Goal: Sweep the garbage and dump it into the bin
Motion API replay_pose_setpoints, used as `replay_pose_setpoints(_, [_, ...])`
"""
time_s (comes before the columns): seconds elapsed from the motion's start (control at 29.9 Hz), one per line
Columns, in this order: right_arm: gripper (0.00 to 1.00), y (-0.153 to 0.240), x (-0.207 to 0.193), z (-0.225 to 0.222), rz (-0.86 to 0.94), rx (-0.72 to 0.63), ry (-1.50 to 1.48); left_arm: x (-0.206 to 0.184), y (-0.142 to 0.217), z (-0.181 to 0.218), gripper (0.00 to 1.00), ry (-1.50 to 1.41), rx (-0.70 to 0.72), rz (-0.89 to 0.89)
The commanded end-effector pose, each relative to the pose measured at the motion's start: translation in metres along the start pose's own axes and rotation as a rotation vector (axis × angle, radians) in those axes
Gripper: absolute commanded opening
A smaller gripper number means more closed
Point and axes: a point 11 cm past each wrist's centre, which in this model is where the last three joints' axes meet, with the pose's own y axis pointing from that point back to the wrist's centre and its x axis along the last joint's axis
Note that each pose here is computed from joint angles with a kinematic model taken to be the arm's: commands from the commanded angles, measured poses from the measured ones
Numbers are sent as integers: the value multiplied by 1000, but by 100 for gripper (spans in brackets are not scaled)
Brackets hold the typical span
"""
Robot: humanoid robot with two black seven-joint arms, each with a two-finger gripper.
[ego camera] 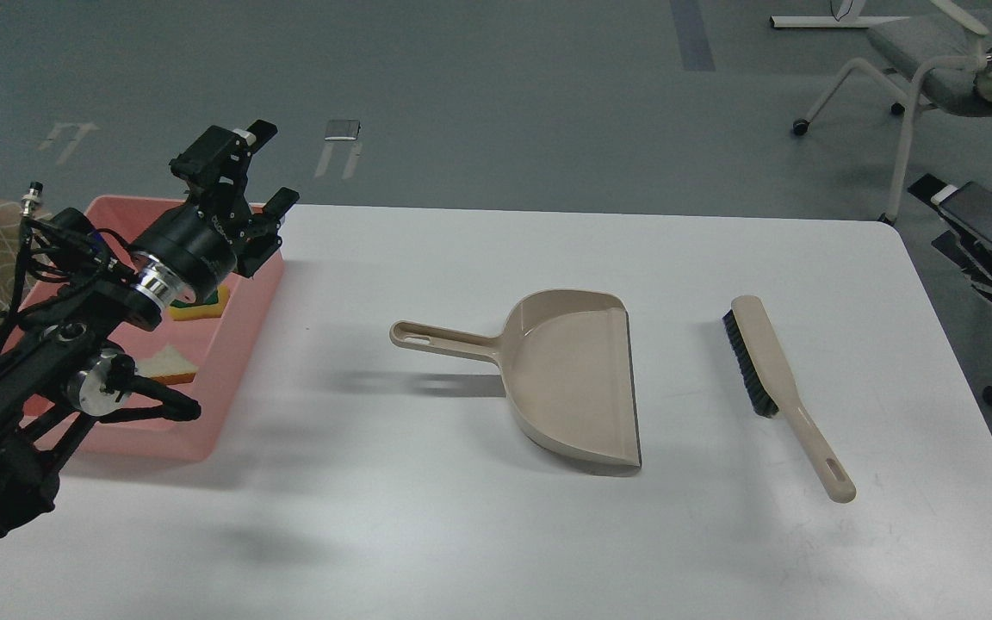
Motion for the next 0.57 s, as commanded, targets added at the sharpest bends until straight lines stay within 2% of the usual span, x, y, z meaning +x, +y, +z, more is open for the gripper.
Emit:
replay_pose_setpoints(0.0, [100,-16,-13,10,34,56,-210,12,-1,11,97,82,-50,49])
replay_pose_setpoints(0.1, [100,-48,-39,10,30,127,-431,29,2,26,97,169,-110,106])
replay_pose_setpoints(0.23, [100,-71,-61,-1,12,201,-600,49,6,35,97,272,-169,150])
replay_pose_setpoints(0.37, [100,-96,-58,-18,40,284,-793,75,15,30,97,379,-199,201])
replay_pose_setpoints(0.53, [100,-107,-45,-30,74,344,-926,87,20,22,97,398,-190,242])
